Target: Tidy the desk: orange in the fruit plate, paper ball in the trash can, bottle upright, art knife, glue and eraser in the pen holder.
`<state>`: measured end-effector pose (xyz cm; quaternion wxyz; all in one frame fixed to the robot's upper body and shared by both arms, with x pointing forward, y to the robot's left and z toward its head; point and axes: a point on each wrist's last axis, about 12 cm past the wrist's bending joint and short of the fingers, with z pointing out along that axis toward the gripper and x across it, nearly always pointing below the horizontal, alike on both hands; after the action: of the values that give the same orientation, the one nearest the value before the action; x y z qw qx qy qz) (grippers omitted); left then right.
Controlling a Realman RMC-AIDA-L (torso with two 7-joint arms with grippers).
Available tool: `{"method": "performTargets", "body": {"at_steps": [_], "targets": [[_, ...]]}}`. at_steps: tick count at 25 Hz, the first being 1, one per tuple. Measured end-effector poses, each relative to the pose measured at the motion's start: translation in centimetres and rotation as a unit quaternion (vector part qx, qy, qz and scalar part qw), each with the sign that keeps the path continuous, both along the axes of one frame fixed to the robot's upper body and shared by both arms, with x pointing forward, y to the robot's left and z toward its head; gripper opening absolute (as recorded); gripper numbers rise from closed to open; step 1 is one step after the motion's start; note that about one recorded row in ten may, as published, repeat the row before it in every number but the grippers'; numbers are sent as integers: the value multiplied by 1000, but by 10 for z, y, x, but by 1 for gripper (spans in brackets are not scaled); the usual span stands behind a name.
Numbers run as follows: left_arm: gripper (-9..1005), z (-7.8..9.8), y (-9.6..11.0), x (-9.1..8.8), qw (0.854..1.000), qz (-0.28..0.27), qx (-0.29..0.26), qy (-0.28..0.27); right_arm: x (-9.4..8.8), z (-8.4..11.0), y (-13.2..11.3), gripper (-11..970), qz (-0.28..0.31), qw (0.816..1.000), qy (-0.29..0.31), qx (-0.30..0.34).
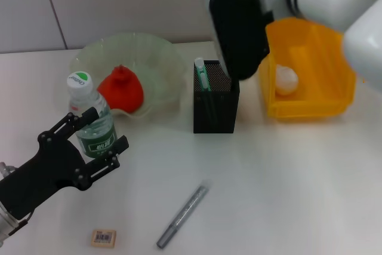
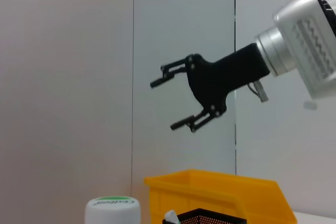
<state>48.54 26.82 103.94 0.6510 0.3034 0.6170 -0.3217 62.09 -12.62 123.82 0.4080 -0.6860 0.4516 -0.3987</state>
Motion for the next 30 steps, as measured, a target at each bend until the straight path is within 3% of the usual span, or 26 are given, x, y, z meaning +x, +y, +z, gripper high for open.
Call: {"method": "performTargets", "body": {"at_steps": [5, 6, 7, 10, 11, 12, 15, 16, 17, 20, 21, 22, 25, 26, 27, 30], "targets": [[808, 0, 0, 0, 1000, 0, -2, -1, 2, 13, -15, 789, -16, 993, 4, 115], [808, 1, 0, 0, 1000, 0, -3, 0, 0, 17, -22, 797, -17, 987, 8, 163], [808, 1, 0, 0, 1000, 0, -4, 0, 0, 17, -22, 805, -17, 987, 8, 163], [809, 1, 0, -1, 1000, 0, -5, 1, -4, 21, -30, 821, -16, 972, 22, 232], [809, 1, 0, -1, 1000, 1, -5, 0, -5, 23, -36, 819, -17, 956, 37, 290], [809, 1, 0, 0, 1000, 1, -6, 0, -5, 23, -36, 818, -17, 956, 37, 290], [808, 2, 0, 1, 1000, 2, -8, -1, -6, 22, -45, 815, -18, 924, 66, 377], [808, 2, 0, 1, 1000, 3, -9, -2, -8, 18, -50, 815, -16, 895, 90, 436], [808, 3, 0, 2, 1000, 4, -11, -3, -8, 18, -50, 815, -16, 895, 90, 436], [808, 4, 1, 3, 1000, 9, -14, -7, -12, 10, -57, 815, -11, 852, 128, 508], [808, 5, 1, 4, 1000, 12, -15, -9, -14, 5, -61, 815, 3, 821, 156, 549], [808, 5, 1, 4, 1000, 13, -15, -10, -14, 5, -61, 815, 3, 821, 156, 549], [809, 5, 1, 4, 1000, 13, -16, -10, -20, -1, -69, 815, 42, 772, 200, 602], [809, 5, 1, 5, 1000, 13, -16, -11, -26, -3, -76, 815, 75, 742, 228, 626], [809, 5, 1, 5, 1000, 13, -16, -11, -26, -3, -76, 815, 75, 742, 228, 626], [809, 5, 1, 5, 1000, 14, -17, -11, -36, -13, -82, 815, 107, 713, 270, 638]]}}
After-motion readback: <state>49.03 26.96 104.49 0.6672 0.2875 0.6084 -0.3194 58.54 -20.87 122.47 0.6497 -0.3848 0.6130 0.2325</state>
